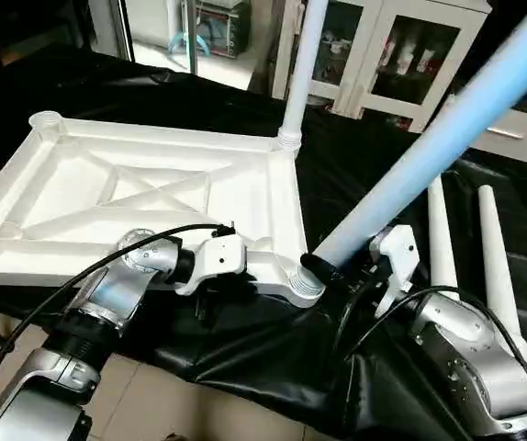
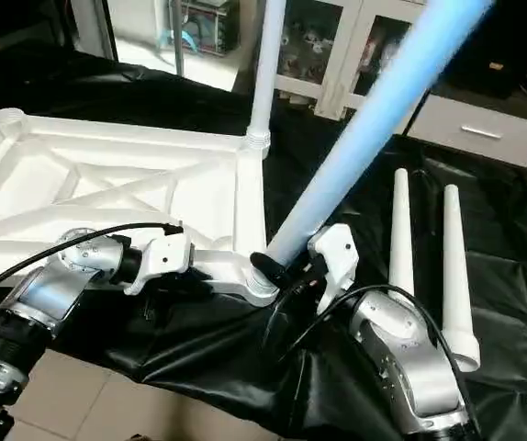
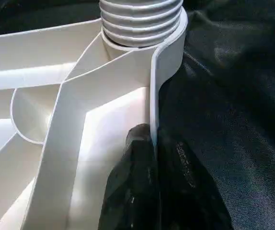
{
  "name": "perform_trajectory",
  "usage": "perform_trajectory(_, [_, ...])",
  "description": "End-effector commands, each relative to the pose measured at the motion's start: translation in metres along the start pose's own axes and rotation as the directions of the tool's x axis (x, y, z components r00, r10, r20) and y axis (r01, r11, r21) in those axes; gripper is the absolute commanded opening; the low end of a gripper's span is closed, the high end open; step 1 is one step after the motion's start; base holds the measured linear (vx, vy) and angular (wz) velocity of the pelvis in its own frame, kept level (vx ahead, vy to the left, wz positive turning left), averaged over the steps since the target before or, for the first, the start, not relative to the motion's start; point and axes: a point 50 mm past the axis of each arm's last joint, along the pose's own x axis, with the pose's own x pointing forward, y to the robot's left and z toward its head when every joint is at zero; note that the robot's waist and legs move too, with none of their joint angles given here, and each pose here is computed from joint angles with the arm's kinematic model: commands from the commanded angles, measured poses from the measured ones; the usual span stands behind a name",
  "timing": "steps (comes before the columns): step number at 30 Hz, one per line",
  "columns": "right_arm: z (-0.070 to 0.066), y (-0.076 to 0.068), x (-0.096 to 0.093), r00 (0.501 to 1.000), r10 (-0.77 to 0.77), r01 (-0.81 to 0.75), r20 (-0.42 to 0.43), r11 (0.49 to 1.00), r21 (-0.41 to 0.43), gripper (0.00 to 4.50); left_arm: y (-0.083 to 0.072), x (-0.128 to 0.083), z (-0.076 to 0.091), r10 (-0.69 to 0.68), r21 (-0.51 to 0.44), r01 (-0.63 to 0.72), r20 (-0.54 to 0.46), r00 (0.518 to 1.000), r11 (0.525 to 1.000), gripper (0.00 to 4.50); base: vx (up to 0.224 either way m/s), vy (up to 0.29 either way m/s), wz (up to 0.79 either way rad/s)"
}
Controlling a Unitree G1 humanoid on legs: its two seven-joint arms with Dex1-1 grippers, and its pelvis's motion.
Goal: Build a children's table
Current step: Pick table leg
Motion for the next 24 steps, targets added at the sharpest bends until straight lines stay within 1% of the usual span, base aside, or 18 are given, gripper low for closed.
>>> perform_trajectory(1, [-0.054,0.014,-0.009,0.958,0.080,-0.035,-0.277,0.986,0.162,1.83,0.002,0.002,-0.012,0.095,-0.079,-0.096,-0.007,0.995,0.992,0.00,0.000,0.000,0.00])
perform_trajectory(3, [-0.062,0.013,-0.011,0.939,0.073,-0.019,-0.337,0.987,0.161,1.83,0.002,0.002,-0.012,0.096,-0.081,-0.096,-0.008,0.995,0.992,0.00,0.000,0.000,0.00])
perform_trajectory(6, [-0.066,0.009,-0.010,0.931,0.044,0.011,-0.363,0.989,0.147,1.83,0.002,0.001,-0.012,0.095,-0.081,-0.095,-0.007,0.995,0.992,0.00,0.000,0.000,0.00])
perform_trajectory(8, [-0.065,0.006,-0.005,0.932,0.025,0.028,-0.362,0.990,0.139,1.83,0.002,0.002,-0.012,0.091,-0.079,-0.091,-0.007,0.996,0.993,0.00,0.000,0.000,0.00])
perform_trajectory(9, [-0.061,0.003,0.002,0.936,0.003,0.042,-0.353,0.992,0.120,1.83,0.002,0.002,-0.012,0.086,-0.077,-0.086,-0.006,0.996,0.993,0.00,0.000,0.000,0.00])
perform_trajectory(10, [-0.061,0.003,0.002,0.936,0.003,0.042,-0.353,0.992,0.120,1.83,0.002,0.002,-0.012,0.086,-0.077,-0.086,-0.006,0.996,0.993,0.00,0.000,0.000,0.00])
perform_trajectory(11, [-0.057,0.000,0.006,0.941,-0.005,0.046,-0.340,0.993,0.111,1.83,0.002,0.002,-0.012,0.085,-0.076,-0.085,-0.005,0.996,0.993,0.00,0.000,0.000,0.00])
perform_trajectory(12, [-0.050,-0.002,0.014,0.950,0.002,0.032,-0.314,0.994,0.104,1.83,0.001,0.002,-0.011,0.083,-0.076,-0.083,-0.003,0.997,0.994,0.00,0.000,0.000,0.00])
perform_trajectory(13, [-0.049,-0.002,0.014,0.950,0.002,0.032,-0.312,0.994,0.104,1.83,0.001,0.002,-0.011,0.083,-0.076,-0.083,-0.003,0.997,0.994,0.00,0.000,0.000,0.00])
perform_trajectory(15, [-0.042,-0.001,0.021,0.949,0.049,-0.019,-0.312,0.995,0.099,1.83,0.001,0.002,-0.012,0.082,-0.075,-0.082,-0.004,0.997,0.994,0.00,0.000,0.000,0.00])
perform_trajectory(20, [-0.042,0.000,0.026,0.941,0.085,-0.053,-0.326,0.993,0.106,1.83,0.001,0.002,-0.012,0.081,-0.075,-0.081,-0.005,0.997,0.994,0.00,0.000,0.000,0.00])
perform_trajectory(24, [-0.038,-0.004,0.033,0.943,0.083,-0.053,-0.321,0.993,0.102,1.83,0.001,0.002,-0.012,0.081,-0.076,-0.081,-0.006,0.997,0.994,0.00,0.000,0.000,0.00])
